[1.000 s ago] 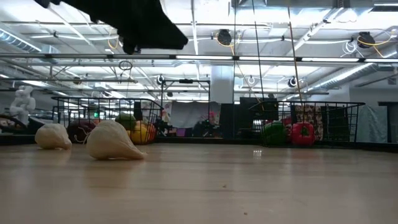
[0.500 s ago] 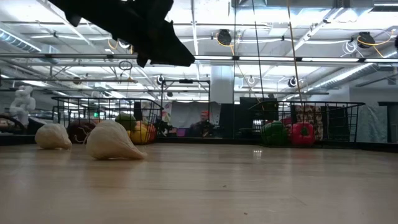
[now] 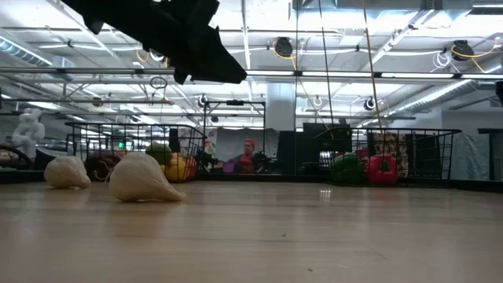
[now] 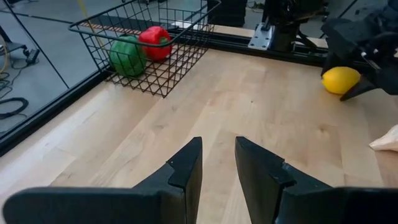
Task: Sort produce into baskets
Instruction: Put the yellow lemon in the left basket
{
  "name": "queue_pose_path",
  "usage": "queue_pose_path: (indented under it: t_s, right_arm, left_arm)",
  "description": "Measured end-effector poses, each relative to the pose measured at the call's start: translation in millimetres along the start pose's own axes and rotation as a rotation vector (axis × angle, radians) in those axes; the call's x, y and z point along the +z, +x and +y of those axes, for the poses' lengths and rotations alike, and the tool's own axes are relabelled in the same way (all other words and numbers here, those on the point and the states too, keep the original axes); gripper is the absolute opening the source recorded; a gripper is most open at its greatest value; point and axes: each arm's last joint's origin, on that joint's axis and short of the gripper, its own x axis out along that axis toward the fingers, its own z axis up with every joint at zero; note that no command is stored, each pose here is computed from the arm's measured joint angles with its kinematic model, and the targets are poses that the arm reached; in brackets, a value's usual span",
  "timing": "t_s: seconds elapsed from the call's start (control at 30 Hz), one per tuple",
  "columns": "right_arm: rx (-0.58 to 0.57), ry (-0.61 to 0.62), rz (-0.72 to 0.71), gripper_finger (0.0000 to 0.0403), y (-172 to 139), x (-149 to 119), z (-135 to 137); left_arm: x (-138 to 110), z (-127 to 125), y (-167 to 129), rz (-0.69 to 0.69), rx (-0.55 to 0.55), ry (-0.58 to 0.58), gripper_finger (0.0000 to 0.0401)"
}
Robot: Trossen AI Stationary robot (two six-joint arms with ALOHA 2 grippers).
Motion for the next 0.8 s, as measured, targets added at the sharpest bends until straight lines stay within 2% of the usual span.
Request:
queue_pose_path:
  t_s: [0.4,0.63,0.8]
  right_arm:
    - [0.031,-0.057,0.002,0.0225,1,0,4]
    - [0.064,-0.127,0.0,0.0229,-12,14,6]
    - [0.133,-0.201,-0.151,0.0231,-36,37,12]
  left_arm:
    - [-1,-6,-3,0.0,-0.021,-0.001,0.0102]
    - [-1,-7,-3,0.0,-0.021,-0.018,0.0102]
    - [-1,-6,-3,0.0,-0.018,-0.02,0.0102]
